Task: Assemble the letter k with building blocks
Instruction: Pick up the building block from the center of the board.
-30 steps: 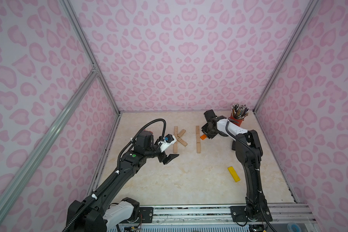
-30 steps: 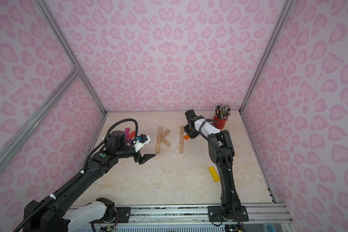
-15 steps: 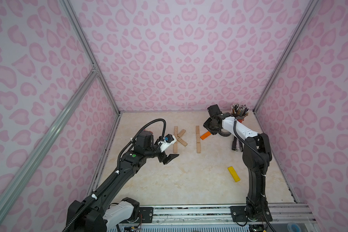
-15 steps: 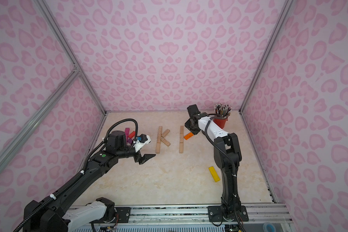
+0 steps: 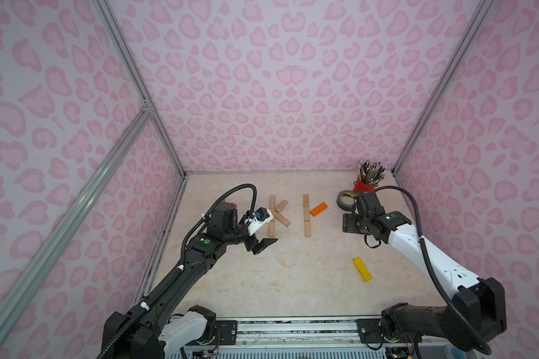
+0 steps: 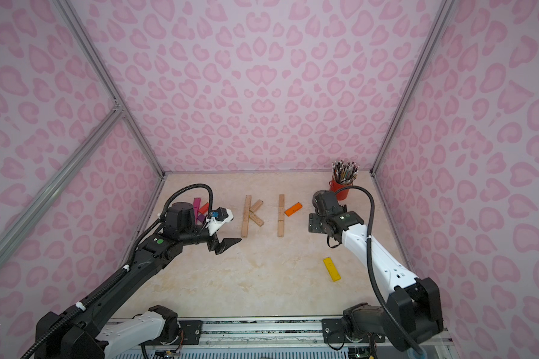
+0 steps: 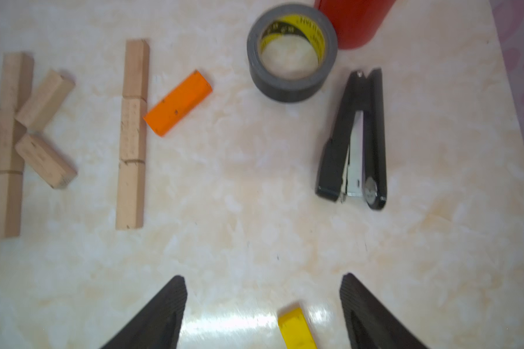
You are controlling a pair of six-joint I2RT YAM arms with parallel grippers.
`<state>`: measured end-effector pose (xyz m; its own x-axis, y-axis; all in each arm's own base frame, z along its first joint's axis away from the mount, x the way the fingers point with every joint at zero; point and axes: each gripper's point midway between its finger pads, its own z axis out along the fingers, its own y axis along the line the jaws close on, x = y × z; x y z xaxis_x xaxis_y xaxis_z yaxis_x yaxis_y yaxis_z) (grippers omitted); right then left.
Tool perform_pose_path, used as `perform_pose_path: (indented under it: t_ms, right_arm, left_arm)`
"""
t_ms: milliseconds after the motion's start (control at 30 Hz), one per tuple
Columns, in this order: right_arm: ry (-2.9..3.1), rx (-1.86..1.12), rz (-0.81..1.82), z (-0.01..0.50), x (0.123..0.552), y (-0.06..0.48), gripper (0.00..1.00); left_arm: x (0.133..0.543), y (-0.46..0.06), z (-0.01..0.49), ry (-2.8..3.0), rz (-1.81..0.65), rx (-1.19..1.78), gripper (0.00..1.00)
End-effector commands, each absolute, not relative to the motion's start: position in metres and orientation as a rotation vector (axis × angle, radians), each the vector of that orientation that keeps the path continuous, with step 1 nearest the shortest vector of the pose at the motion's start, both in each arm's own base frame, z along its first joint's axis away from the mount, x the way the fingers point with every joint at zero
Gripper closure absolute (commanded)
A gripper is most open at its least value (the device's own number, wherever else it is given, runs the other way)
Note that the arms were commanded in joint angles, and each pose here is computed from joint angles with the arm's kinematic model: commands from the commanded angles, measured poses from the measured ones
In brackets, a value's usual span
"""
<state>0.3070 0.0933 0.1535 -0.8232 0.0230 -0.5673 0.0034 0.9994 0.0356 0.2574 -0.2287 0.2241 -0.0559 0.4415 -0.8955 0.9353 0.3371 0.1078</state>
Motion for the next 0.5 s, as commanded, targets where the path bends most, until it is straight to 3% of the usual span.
perform_pose_path:
  t_ms: [0, 67, 267, 467]
  right_arm:
    - [2.607, 0.026, 0.068, 0.129, 0.274, 0.085, 0.10]
    - [2.671, 0.075, 0.050, 0.111, 0.256, 0.076, 0.02]
    - [2.885, 0.138, 0.000, 0.062, 0.233, 0.061, 0.00]
    - [3.006, 0.072, 0.015, 0.034, 0.228, 0.064, 0.17]
  left_arm:
    - [0.257, -0.232, 0.226, 1.637, -0.670, 1.259, 0.11]
    - [0.257, -0.232, 0.225, 1.641, -0.675, 1.262, 0.11]
    - [0.256, -0.234, 0.220, 1.653, -0.683, 1.270, 0.11]
    - [0.259, -0.232, 0.217, 1.666, -0.659, 1.269, 0.11]
